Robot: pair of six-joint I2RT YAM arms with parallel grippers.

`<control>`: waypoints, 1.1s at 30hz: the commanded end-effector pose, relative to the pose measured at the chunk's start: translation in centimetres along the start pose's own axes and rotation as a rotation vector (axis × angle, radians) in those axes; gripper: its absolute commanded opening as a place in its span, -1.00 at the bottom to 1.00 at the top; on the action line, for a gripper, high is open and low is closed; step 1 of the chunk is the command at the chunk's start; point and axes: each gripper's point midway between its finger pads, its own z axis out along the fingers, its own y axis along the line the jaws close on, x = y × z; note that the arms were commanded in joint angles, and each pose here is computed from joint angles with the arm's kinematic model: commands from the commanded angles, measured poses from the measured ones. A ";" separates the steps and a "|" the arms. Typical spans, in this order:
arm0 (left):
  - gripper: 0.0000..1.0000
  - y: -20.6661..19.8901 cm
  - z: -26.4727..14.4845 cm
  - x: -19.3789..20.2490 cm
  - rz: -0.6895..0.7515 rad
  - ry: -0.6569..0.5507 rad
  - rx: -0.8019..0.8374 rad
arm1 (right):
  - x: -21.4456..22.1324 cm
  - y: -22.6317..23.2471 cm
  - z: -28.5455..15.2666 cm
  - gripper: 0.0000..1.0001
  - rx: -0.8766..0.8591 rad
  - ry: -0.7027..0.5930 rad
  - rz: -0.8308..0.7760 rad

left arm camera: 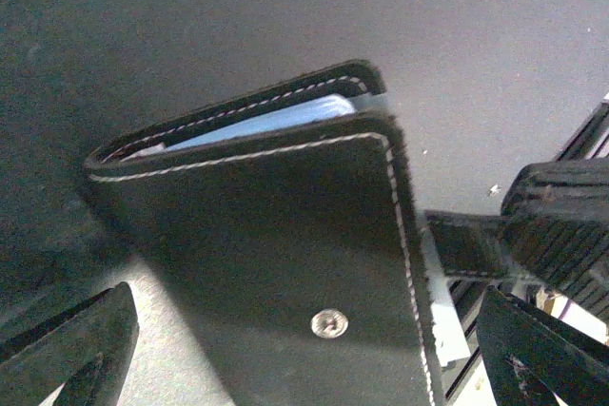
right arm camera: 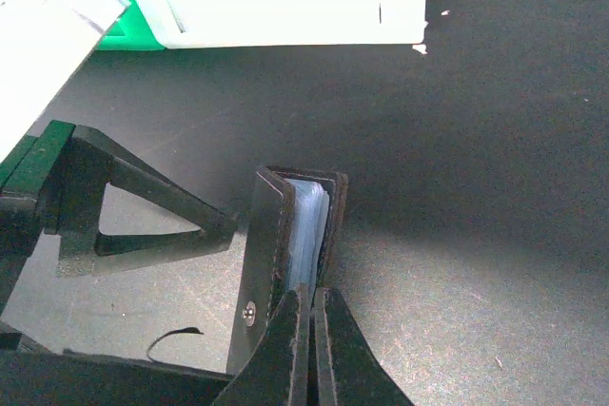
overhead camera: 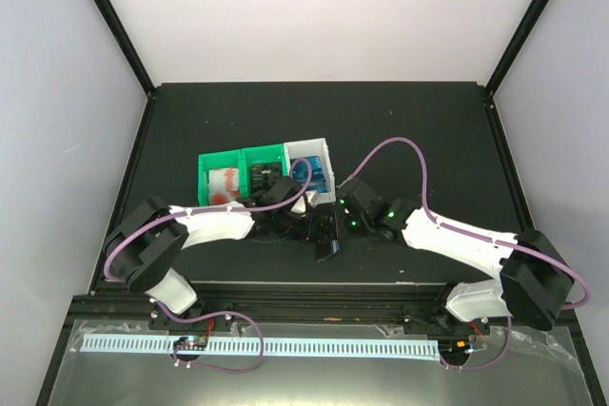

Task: Put the credit cards into the card holder
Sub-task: Open the card holder at the center of the board.

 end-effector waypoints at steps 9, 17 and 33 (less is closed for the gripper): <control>0.84 1.5 -0.2 0.0 0.005 -0.025 -0.113 | -0.4 -1.4 -0.5 -0.98 0.067 -0.041 0.024; 0.42 1.8 -0.4 0.4 0.016 -0.021 -0.123 | -0.6 -2.6 -0.5 -0.98 0.136 -0.055 0.046; -0.15 3.4 -1.8 0.3 0.016 -0.078 -0.202 | -0.2 -4.9 0.3 -0.80 0.256 -0.049 0.034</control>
